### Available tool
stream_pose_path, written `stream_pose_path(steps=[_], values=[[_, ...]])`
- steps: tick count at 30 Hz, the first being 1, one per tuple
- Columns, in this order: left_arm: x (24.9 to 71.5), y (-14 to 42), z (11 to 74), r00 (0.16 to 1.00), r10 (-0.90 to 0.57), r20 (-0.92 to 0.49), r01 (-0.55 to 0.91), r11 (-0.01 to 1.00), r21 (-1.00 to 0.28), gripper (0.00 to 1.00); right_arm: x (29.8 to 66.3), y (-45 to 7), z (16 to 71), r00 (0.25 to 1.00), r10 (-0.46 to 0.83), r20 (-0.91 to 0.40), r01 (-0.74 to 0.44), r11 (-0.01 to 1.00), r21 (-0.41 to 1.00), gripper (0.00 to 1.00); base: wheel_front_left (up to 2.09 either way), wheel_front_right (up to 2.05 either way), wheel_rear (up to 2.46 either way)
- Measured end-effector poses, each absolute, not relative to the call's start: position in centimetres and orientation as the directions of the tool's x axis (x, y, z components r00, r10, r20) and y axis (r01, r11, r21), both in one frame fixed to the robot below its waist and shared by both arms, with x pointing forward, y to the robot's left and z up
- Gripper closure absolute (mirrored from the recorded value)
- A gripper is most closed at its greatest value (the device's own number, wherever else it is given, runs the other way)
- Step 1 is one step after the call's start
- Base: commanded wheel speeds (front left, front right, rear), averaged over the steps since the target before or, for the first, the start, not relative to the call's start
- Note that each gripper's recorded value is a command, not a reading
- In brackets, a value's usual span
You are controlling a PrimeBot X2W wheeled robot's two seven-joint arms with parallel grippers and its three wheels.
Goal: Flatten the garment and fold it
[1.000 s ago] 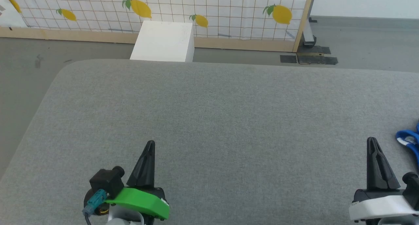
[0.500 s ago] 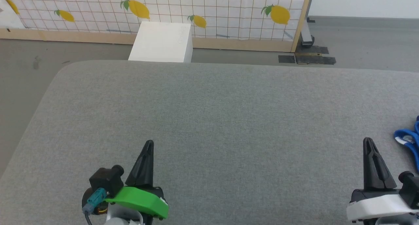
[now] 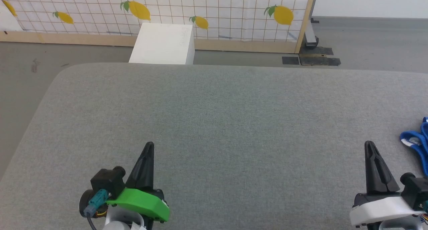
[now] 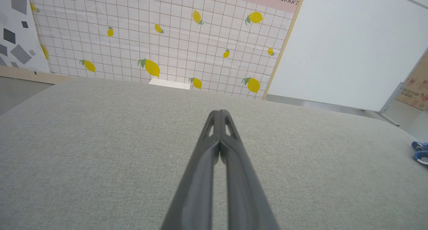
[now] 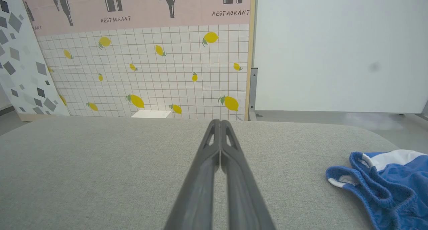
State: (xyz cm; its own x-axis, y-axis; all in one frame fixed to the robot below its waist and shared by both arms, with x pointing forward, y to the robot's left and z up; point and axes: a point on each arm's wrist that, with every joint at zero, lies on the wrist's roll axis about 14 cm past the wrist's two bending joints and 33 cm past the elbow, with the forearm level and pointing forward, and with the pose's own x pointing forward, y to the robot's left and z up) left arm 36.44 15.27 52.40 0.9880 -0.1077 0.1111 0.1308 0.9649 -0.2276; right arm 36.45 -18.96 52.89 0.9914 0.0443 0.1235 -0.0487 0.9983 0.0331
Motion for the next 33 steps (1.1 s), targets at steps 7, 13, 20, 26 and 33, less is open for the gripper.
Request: stream_pose_path(steps=[7,13,20,26,33], values=[[36.56,15.41,52.44,0.989,-0.103,0.104,0.123,0.969,-0.214,1.0,36.4,-18.76,52.73,0.993,0.051,0.111,-0.054,0.998,0.027,1.0,0.0,0.0,0.0],[36.65,15.46,52.45,0.99,-0.101,0.096,0.118,0.973,-0.198,1.0,36.38,-18.61,52.55,0.994,0.056,0.096,-0.058,0.998,0.022,1.0,0.0,0.0,0.0],[36.8,15.6,52.61,0.991,-0.098,0.089,0.112,0.98,-0.165,1.0,36.46,-18.3,52.54,0.994,0.065,0.085,-0.067,0.998,0.017,1.0,0.0,0.0,0.0],[36.89,15.75,52.72,0.992,-0.093,0.086,0.106,0.982,-0.155,1.0,36.55,-18.13,52.63,0.994,0.07,0.082,-0.072,0.997,0.013,1.0,0.0,0.0,0.0],[36.99,15.92,52.68,0.993,-0.087,0.074,0.096,0.986,-0.137,1.0,36.59,-17.94,52.6,0.994,0.076,0.073,-0.077,0.997,0.011,1.0,0.0,0.0,0.0]])
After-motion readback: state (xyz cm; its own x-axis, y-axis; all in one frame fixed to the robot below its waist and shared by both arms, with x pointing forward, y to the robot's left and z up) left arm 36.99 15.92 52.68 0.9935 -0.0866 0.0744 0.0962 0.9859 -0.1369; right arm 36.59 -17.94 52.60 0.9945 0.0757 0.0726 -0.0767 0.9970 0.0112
